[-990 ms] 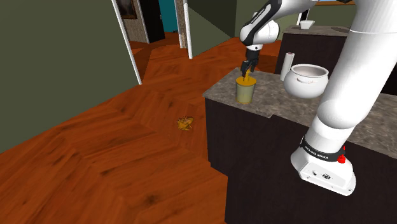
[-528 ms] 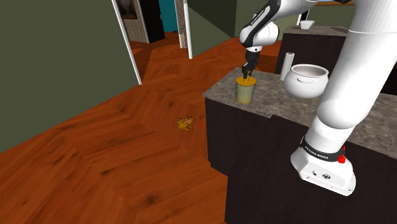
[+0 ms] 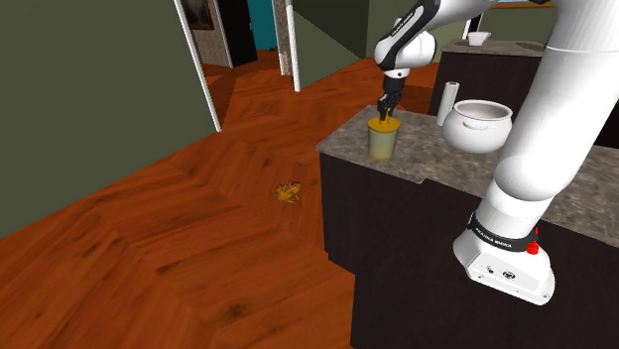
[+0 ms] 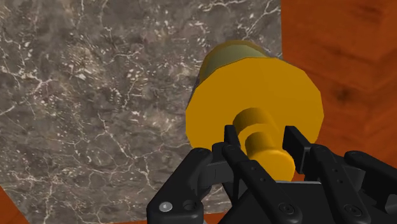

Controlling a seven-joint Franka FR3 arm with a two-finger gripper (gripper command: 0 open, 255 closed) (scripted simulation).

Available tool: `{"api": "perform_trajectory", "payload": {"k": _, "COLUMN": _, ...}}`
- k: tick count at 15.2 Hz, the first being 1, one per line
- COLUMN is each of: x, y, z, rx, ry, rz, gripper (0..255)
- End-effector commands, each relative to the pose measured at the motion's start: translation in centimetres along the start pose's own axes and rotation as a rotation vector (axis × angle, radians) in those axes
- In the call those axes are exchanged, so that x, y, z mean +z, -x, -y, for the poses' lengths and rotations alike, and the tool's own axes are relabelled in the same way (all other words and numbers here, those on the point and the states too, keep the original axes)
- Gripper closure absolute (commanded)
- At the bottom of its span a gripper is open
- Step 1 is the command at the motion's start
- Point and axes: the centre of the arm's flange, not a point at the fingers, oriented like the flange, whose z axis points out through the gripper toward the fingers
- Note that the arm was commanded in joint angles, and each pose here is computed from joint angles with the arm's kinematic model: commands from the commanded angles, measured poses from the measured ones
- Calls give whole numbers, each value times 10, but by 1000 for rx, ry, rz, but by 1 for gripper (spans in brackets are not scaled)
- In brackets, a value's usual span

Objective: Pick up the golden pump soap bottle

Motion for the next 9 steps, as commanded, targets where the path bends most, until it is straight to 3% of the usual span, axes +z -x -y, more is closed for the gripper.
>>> {"api": "perform_trajectory", "payload": {"k": 1, "x": -11, "y": -2, "z": -1, "rx": 0, "ry": 0, "rz": 0, "gripper": 255}}
{"api": "perform_trajectory", "payload": {"k": 9, "x": -53, "y": -6, "z": -1, "rx": 0, "ry": 0, "rz": 0, "gripper": 255}}
